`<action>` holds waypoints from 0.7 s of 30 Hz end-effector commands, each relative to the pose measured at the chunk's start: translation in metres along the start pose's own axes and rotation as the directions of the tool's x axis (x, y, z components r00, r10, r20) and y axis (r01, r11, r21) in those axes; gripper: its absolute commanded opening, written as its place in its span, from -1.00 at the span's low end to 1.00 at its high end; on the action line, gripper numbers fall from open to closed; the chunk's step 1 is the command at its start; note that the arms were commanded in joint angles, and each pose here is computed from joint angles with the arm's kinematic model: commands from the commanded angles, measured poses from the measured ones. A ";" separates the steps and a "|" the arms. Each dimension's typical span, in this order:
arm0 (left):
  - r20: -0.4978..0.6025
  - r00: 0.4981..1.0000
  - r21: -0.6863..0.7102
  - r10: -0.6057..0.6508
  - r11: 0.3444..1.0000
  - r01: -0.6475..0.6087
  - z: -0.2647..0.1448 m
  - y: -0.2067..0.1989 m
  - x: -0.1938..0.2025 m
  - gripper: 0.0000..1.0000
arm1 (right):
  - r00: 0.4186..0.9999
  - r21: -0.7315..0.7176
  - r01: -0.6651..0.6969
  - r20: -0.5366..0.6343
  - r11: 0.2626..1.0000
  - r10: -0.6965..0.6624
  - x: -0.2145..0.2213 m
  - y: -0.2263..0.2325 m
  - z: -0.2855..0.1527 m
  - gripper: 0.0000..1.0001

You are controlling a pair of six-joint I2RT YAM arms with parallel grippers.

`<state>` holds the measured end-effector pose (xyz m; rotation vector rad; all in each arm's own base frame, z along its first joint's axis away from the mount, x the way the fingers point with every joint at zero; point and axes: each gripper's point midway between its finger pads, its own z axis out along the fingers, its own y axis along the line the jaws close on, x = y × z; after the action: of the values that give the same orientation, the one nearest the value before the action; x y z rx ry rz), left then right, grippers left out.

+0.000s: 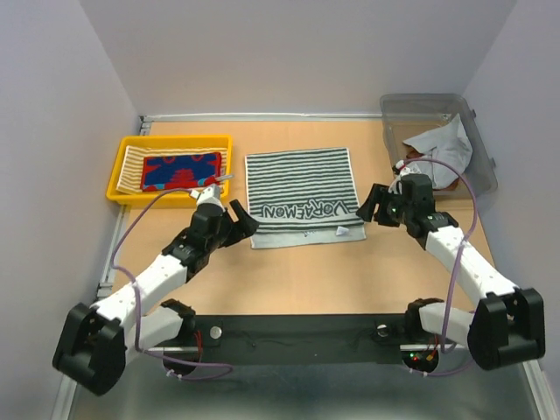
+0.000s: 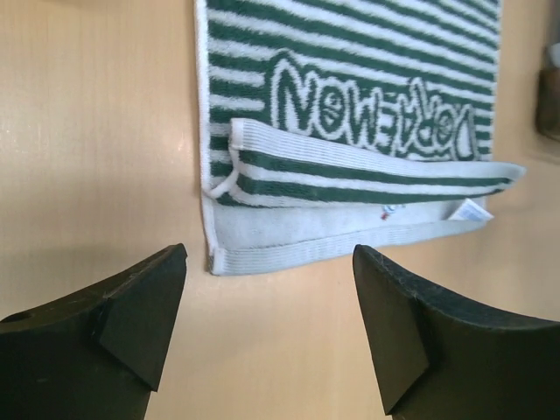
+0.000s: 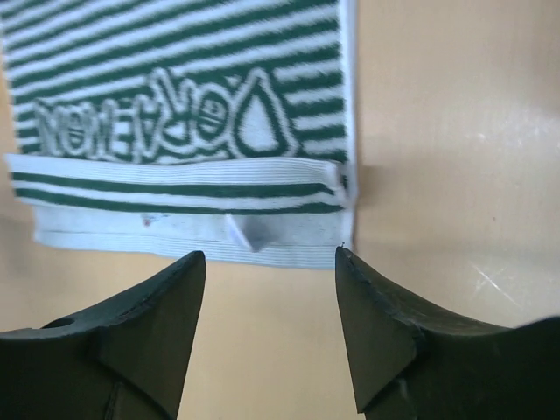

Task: Fold and stack the towels
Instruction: Fold the towel

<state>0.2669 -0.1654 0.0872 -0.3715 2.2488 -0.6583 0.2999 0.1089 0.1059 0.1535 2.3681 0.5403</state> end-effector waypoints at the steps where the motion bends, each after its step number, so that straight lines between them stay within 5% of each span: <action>1: 0.072 0.997 0.017 -0.018 1.000 0.017 -0.022 -0.001 -0.010 0.76 | 0.997 -0.143 0.047 0.061 0.989 -0.039 -0.014 0.031 -0.022 0.34; 7: 0.124 0.991 0.013 0.057 0.998 -0.059 -0.015 -0.032 -0.050 0.75 | 0.993 -0.114 0.110 0.047 0.987 -0.106 -0.048 0.033 0.002 0.30; 13: -0.018 0.977 -0.017 0.210 0.977 -0.211 0.041 -0.056 -0.060 0.68 | 0.980 -0.095 0.175 -0.075 0.980 -0.183 -0.054 0.029 0.052 0.29; 21: -0.230 0.932 -0.032 0.281 0.955 -0.296 0.089 -0.044 -0.015 0.57 | 0.935 -0.131 0.264 -0.209 0.956 -0.286 -0.018 0.027 0.089 0.29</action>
<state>0.3540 -0.2139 0.0774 -0.1051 2.4210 -0.4909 0.3708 0.1463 0.0704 -0.1684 2.5171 0.5629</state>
